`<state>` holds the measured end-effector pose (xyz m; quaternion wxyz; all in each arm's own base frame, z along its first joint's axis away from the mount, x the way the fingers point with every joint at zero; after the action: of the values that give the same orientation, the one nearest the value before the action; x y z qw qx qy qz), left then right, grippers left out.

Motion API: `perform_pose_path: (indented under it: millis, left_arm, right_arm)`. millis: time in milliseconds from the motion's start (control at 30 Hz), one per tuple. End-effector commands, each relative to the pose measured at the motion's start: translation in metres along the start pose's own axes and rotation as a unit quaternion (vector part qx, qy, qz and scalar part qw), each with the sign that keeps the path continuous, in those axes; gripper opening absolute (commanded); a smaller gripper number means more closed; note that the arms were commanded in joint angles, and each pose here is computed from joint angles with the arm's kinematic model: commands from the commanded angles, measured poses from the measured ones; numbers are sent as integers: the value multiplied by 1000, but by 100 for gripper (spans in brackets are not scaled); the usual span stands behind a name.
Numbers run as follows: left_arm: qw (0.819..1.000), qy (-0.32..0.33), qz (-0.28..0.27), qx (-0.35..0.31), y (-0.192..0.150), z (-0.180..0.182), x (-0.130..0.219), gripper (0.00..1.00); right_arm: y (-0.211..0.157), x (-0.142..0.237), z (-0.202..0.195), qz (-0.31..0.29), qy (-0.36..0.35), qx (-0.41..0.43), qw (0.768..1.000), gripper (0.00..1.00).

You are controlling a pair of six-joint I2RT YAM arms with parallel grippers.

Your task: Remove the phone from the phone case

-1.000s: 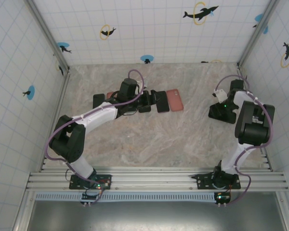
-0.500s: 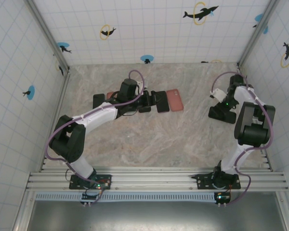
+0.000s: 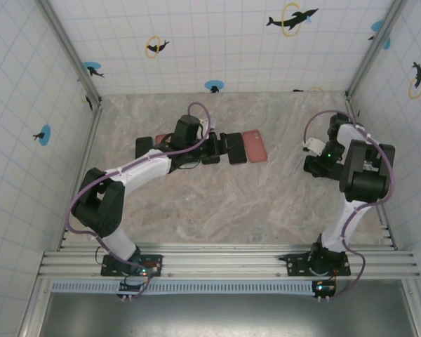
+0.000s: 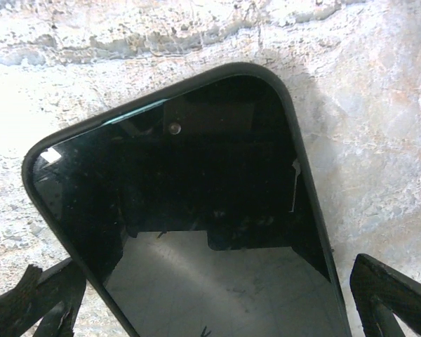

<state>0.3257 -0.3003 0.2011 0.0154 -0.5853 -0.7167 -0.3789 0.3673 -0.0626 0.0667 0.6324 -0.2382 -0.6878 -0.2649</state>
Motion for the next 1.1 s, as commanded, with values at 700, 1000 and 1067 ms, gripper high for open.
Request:
perform_pose_path:
  millis: [700,1000,1067]
  left_arm:
    - [999,-11,24,-18,5,1,-11,90]
    - [999,-11,27,-21,2,3,-8,90]
    - [999,-11,27,-22,2,3,-8,89]
  right_arm:
    - [-8,-4,17,65,-1,-22,998,92]
    - [0,-7,46,39,58,-56,996,88]
    - [1,-6,51,45,71,-61,995,88]
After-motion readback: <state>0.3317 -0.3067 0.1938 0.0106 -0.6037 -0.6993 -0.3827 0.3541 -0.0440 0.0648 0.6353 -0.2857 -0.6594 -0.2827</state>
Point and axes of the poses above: each hand's point on the last joint's axis, 136 mm out from that joint toward the fingers, its own x axis back along the fingers, its own z axis along the line the jaws close on, y = z × x, the point moved 5 cm from there along x, back along the fingers, and after that the axes turned 6 degrees about -x, right-handed, at the moved point
